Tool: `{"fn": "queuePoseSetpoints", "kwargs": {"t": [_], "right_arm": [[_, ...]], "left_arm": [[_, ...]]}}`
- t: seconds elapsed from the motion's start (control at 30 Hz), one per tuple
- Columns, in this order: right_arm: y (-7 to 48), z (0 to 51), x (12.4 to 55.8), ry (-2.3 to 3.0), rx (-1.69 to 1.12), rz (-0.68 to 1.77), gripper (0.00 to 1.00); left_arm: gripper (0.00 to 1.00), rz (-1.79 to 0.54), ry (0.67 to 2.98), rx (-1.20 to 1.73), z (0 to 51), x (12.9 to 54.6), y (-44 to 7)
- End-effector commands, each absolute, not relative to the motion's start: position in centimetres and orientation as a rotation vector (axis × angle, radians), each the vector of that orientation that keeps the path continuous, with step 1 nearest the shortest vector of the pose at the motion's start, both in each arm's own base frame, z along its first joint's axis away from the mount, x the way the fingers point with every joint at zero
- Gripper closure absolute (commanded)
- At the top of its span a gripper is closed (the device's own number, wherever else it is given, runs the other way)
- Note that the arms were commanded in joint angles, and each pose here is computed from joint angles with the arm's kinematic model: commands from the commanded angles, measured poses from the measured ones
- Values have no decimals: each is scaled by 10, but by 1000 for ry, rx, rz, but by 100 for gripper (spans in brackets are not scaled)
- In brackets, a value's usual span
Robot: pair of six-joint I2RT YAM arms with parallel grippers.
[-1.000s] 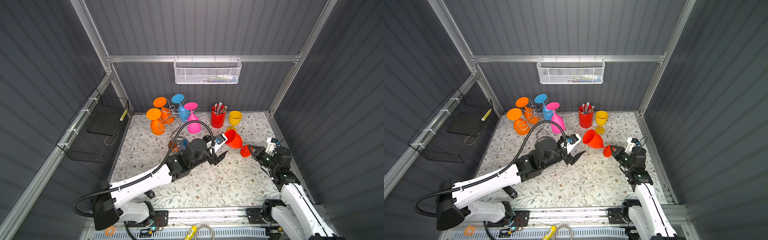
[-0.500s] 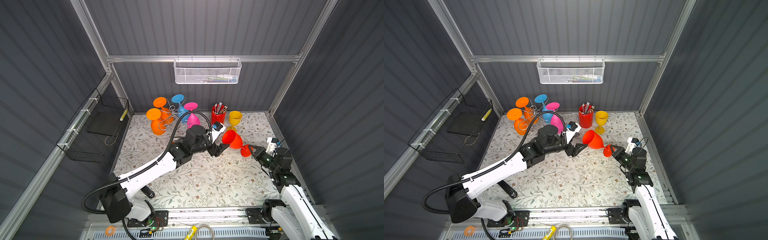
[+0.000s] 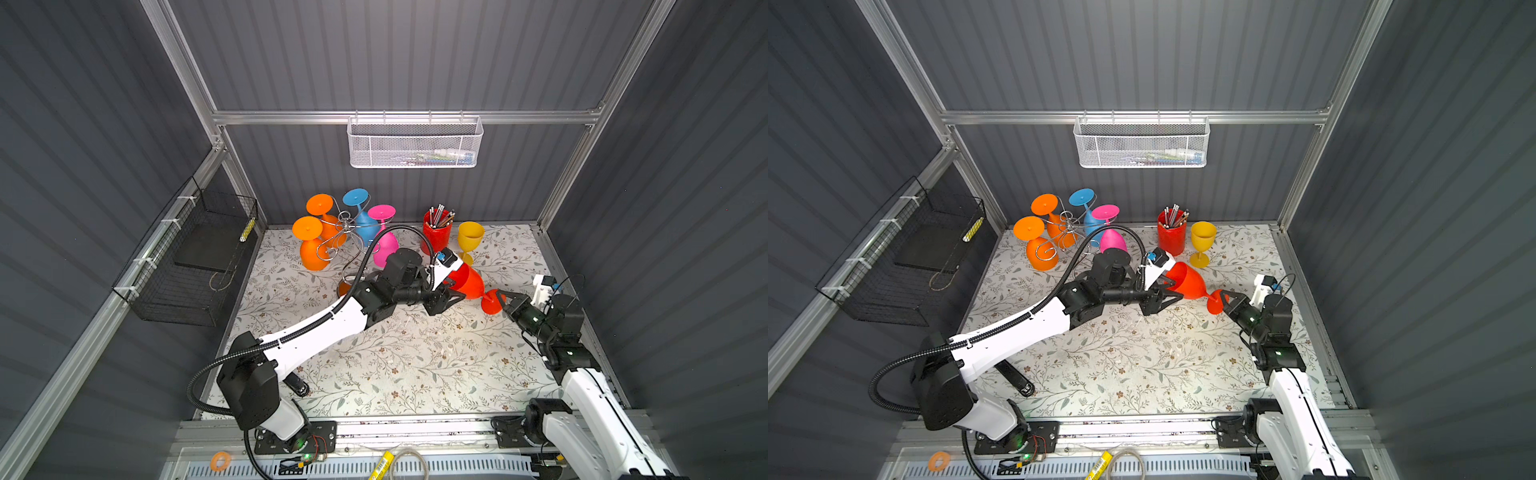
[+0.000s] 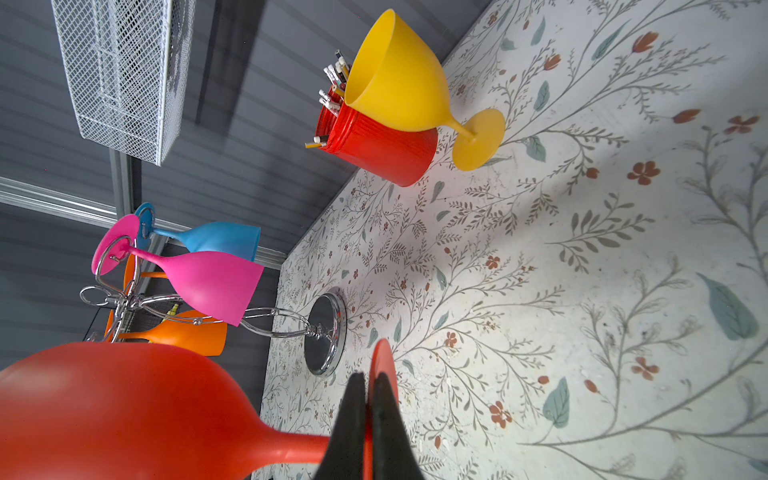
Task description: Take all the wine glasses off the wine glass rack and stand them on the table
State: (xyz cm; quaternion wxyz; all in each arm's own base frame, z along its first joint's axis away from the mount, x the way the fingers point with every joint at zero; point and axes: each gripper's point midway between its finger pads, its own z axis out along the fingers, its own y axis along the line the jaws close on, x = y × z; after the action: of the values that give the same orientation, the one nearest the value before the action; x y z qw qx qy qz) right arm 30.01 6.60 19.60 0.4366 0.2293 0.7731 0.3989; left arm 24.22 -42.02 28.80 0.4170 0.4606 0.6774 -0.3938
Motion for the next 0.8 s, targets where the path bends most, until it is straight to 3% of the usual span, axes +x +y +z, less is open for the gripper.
{"fn": "queuePoseSetpoints", "kwargs": {"t": [0.0,0.1,0.27,0.43,0.77], "right_arm": [[66,206,305,1890,540,992,100],[66,204,306,1892,547,999,100],[66,200,308,1903,552,993,100],[65,195,308,1915,558,982,100],[62,190,308,1929,552,946,54]], "left_arm": [[67,-1025,1656,1162,306,239,-424],[83,-1029,1654,1162,309,238,-424],[98,-1027,1647,1155,313,238,-423],[100,-1008,1666,1159,311,241,-424],[100,-920,1724,1140,308,256,-423]]}}
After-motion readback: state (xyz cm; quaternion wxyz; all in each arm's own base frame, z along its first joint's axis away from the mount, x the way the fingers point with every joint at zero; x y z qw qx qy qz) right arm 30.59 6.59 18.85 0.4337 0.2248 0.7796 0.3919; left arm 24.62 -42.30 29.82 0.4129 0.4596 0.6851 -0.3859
